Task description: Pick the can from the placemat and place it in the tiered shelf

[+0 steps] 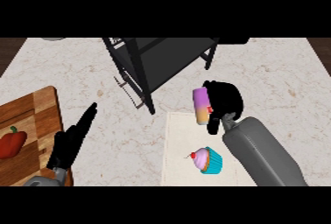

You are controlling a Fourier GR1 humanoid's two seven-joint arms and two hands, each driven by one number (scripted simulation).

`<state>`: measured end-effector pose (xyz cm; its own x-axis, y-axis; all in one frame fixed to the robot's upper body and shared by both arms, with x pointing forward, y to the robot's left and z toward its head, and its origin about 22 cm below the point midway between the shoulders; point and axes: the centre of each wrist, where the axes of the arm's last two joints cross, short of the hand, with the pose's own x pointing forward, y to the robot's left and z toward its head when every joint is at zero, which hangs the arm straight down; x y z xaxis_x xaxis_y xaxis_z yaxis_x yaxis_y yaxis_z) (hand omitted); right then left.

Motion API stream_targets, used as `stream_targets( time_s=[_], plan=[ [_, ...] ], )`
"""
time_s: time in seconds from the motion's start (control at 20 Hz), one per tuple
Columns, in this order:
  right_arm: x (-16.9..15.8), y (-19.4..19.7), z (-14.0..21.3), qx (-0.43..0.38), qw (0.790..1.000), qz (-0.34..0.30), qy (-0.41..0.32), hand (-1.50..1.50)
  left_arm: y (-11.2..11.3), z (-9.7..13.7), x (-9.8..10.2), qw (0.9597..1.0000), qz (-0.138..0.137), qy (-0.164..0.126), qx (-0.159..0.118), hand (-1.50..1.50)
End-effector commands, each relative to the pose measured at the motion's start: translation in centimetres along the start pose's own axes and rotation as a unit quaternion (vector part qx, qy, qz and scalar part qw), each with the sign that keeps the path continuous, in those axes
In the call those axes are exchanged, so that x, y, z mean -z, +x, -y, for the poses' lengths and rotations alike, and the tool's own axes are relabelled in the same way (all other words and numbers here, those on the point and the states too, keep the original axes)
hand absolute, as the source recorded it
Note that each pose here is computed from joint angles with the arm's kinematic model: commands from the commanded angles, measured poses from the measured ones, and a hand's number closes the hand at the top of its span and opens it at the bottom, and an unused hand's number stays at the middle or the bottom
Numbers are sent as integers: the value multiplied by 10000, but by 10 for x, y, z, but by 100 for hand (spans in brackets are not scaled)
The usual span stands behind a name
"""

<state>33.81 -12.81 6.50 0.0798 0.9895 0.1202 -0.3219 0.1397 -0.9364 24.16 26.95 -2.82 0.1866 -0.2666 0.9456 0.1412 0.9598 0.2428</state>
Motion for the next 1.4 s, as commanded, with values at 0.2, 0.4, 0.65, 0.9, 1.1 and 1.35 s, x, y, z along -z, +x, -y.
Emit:
stream_targets(
  time_s=[0.2, 0.4, 0.65, 0.9, 1.1, 1.35],
  plan=[
    [-16, -90, 93, -47, 9784, 1988, -571, 150, -14, -5, -9, 9997, -227, -3, -104, 0],
    [-34, -112, 145, 162, 9645, 2168, -1499, 150, -2, -6, 1, 9998, -198, 31, 2, 0],
    [-41, -125, 202, 1700, 9319, 2441, -2073, 150, -11, 3, -8, 9997, -255, 9, -5, 0],
    [-49, -84, 244, 1866, 9291, 2438, -2061, 150, -9, 19, 1, 9999, -160, -35, 27, 0],
    [-35, -51, 254, 1770, 9293, 2302, -2284, 150, 4, 9, -16, 9998, -109, -133, -40, 0],
    [-3, -11, 270, 1745, 9326, 2020, -2430, 150, -5, 9, -3, 9996, -244, -128, 62, 0]
  ],
)
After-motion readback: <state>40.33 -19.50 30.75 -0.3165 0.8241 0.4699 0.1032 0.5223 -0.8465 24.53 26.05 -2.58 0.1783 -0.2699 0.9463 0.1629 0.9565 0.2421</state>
